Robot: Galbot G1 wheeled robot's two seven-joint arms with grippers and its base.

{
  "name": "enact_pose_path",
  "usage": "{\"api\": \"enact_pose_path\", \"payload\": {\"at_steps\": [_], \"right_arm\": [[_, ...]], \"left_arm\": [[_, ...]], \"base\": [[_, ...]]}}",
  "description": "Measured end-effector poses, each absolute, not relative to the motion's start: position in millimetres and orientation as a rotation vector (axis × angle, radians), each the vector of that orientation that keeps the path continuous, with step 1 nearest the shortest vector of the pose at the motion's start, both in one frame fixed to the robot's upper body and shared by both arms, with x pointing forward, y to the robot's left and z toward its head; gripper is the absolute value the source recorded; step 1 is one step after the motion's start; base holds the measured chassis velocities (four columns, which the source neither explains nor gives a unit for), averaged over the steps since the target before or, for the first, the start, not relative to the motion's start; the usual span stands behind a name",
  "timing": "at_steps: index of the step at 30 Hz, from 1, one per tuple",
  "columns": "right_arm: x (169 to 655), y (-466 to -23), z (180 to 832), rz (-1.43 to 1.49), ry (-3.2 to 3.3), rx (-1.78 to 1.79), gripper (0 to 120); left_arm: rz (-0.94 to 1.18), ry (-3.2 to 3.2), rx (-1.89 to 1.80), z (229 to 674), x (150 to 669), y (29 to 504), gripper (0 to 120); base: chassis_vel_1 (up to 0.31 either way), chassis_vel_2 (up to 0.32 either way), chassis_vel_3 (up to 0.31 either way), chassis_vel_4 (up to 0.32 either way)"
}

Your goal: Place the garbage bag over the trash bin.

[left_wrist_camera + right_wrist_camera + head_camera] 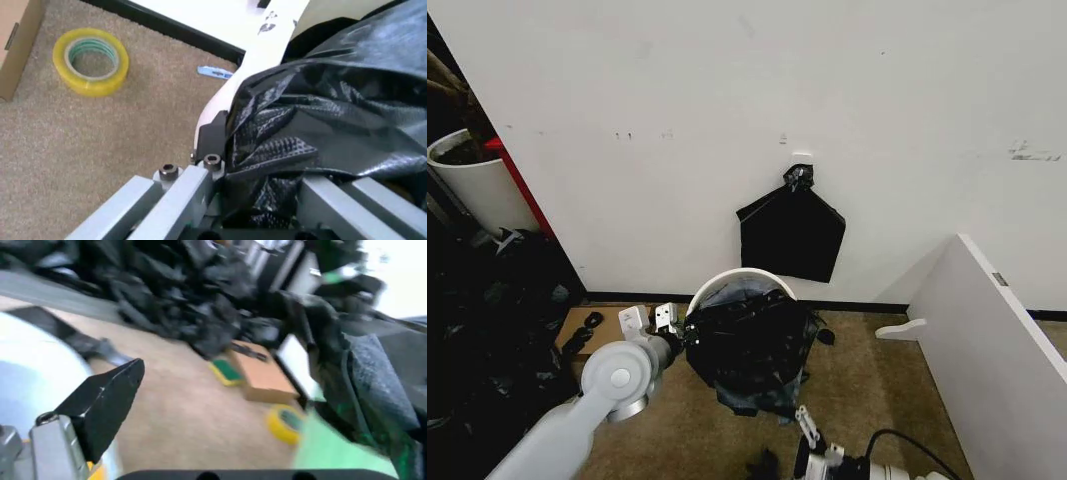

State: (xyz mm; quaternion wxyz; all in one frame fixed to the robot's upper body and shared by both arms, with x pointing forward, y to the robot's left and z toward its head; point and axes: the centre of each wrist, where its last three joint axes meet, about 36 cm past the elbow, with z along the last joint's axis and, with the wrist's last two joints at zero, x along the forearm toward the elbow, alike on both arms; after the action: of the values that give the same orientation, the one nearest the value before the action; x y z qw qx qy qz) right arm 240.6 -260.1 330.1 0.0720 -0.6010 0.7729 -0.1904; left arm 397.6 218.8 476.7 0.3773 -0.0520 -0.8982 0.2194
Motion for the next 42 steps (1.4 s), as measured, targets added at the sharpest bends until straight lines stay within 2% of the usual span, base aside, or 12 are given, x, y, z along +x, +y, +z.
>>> {"api": "enact_pose_path", "payload": {"at_steps": [10, 17, 34, 42], "right_arm": [[248, -254, 336, -0.416, 2.401, -1.719, 100], [246, -234, 343, -0.215, 2.417, -1.636, 100], [252, -224, 358, -0.424, 2.562, -1.204, 100], [249, -213, 386, -0.311, 2.706, -1.14, 100]], "left_arm": [[0.575, -2.327, -0.097, 479, 412, 223, 1], [0.554, -2.324, -0.073, 472, 415, 223, 1], [0.547, -2.341, -0.005, 466, 424, 231, 1], [0.477, -2.388, -0.038, 463, 416, 228, 1]], "base": [[0.0, 0.0, 0.0, 0.0], [0.0, 0.0, 0.0, 0.0], [0.0, 0.0, 0.0, 0.0], [0.0, 0.0, 0.0, 0.0]]}}
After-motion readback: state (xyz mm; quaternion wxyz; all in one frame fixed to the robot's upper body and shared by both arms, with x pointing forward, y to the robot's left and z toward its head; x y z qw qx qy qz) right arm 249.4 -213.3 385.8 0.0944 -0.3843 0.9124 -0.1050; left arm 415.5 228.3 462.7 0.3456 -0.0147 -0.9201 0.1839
